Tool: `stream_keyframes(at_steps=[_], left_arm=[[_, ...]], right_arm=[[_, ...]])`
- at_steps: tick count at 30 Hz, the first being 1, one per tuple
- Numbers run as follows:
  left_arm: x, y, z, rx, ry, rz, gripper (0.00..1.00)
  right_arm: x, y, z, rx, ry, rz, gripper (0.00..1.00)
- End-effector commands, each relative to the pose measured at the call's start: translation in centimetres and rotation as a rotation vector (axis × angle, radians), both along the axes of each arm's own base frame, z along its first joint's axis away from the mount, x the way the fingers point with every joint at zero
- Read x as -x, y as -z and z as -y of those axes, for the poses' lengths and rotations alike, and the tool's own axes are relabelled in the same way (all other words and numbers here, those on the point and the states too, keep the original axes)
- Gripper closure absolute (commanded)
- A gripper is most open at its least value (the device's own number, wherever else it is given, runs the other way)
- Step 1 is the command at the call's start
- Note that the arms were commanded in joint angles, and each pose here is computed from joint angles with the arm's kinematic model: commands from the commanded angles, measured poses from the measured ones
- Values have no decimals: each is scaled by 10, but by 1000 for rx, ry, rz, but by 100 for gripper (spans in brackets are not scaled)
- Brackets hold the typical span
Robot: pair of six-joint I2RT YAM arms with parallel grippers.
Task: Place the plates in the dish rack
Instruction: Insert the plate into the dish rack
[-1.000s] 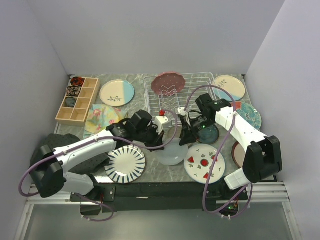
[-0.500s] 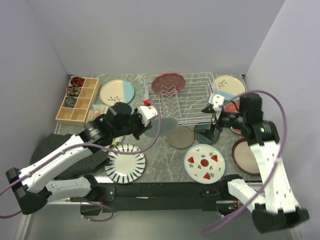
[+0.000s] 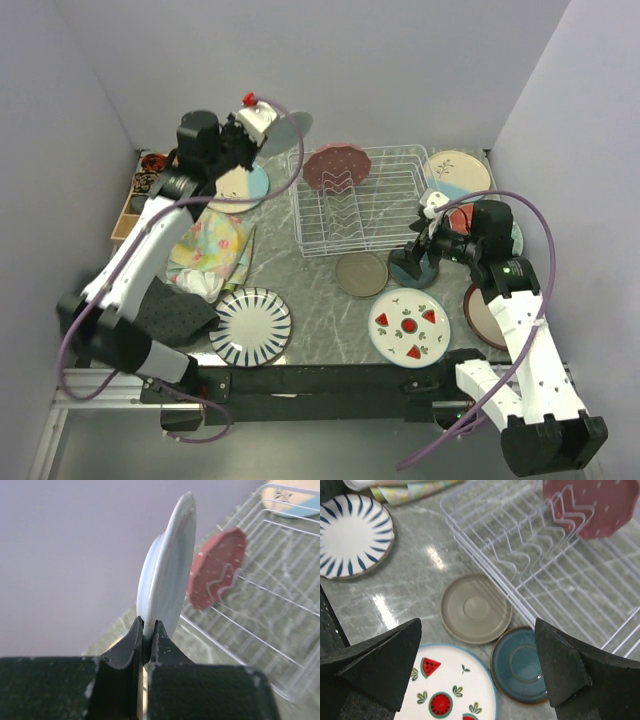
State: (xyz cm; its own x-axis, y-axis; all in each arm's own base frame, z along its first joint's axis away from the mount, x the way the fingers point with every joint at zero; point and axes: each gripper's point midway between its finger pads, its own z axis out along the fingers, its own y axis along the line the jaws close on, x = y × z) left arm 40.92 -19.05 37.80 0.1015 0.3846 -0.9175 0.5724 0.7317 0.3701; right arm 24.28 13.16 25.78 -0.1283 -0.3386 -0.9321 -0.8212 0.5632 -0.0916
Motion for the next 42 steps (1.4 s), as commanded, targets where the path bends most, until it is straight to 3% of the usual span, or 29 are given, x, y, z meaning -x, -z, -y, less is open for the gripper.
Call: stream_keyframes(at_steps=[1, 7, 13, 23, 42], left_arm=[[-49, -65, 15, 52, 125, 212, 99], [-130, -37, 20, 30, 192, 169, 99], [-170, -5, 39, 42, 291, 148, 99], [-178, 42, 63, 64, 439, 106, 99], [-186, 100, 89, 95, 494, -2, 99]], right_arm=[[-13, 2, 8, 30, 41, 48, 0], [-29, 29, 18, 75, 66, -79, 0], [-35, 42, 25, 81, 72, -158, 0], [-40, 45, 35, 61, 101, -190, 0], [-36, 43, 33, 49, 86, -193, 0]])
